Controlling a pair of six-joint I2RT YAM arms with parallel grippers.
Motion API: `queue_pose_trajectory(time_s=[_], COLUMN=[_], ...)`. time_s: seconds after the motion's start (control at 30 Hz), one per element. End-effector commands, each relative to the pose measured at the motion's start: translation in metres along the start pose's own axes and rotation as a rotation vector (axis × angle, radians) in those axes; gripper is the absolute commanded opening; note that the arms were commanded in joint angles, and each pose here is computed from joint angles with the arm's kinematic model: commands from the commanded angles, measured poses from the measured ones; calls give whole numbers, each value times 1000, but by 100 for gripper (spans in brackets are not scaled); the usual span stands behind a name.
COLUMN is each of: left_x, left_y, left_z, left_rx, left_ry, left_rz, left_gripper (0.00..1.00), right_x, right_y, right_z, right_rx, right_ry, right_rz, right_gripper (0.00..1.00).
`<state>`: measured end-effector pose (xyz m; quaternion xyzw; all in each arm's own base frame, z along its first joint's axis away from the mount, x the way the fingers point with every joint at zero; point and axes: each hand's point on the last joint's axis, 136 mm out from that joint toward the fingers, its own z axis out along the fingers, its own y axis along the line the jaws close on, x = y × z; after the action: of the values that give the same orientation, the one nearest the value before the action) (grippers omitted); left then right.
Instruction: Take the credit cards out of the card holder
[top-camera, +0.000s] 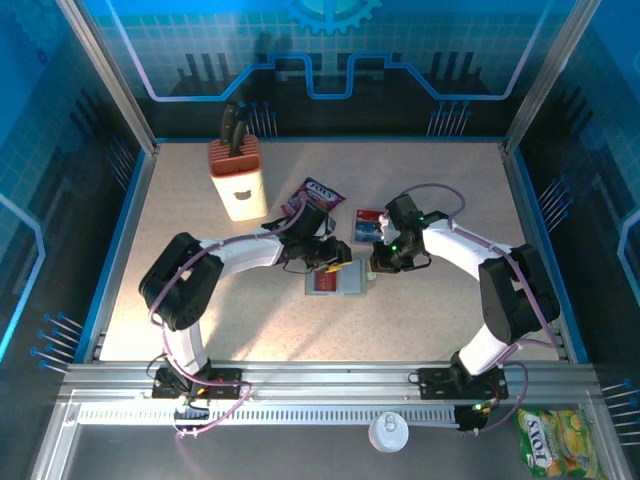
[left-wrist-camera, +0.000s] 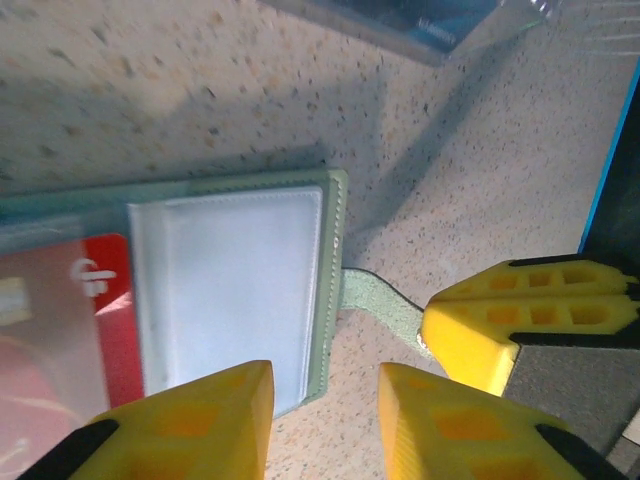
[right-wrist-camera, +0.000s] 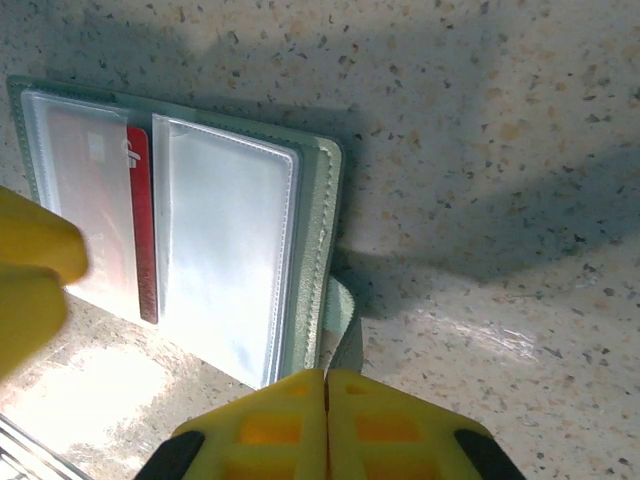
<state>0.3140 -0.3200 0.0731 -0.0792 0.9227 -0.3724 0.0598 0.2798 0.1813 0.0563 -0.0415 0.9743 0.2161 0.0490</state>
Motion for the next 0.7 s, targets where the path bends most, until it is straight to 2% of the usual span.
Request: queue_pose_trajectory(time_s=[0.0,0.2,0.3,0.47,0.67], left_x=[0,-2,-1,3,9], left_y=[25,56,67,78,87], left_z=[-14,-26,-29,-31,-28], left_rx=[-83,-139,-160,-190,-204], left_ry=[-22,-31,-28,-27,-11], left_rz=[3,-32,-48,-47,-57], left_gripper=[32,27,23,16,8], right_x=[8,1,-3,-10,-15], right_y=[0,9,16,34,65], right_z=[-4,-14,-20,-28,-25], right_rx=[13,25,26,-5,-132], right_ry=[10,-14,-30,-62,-75], right_rz=[-11,-29,-41,-53,-47], right_gripper=[9,24,28,30,31])
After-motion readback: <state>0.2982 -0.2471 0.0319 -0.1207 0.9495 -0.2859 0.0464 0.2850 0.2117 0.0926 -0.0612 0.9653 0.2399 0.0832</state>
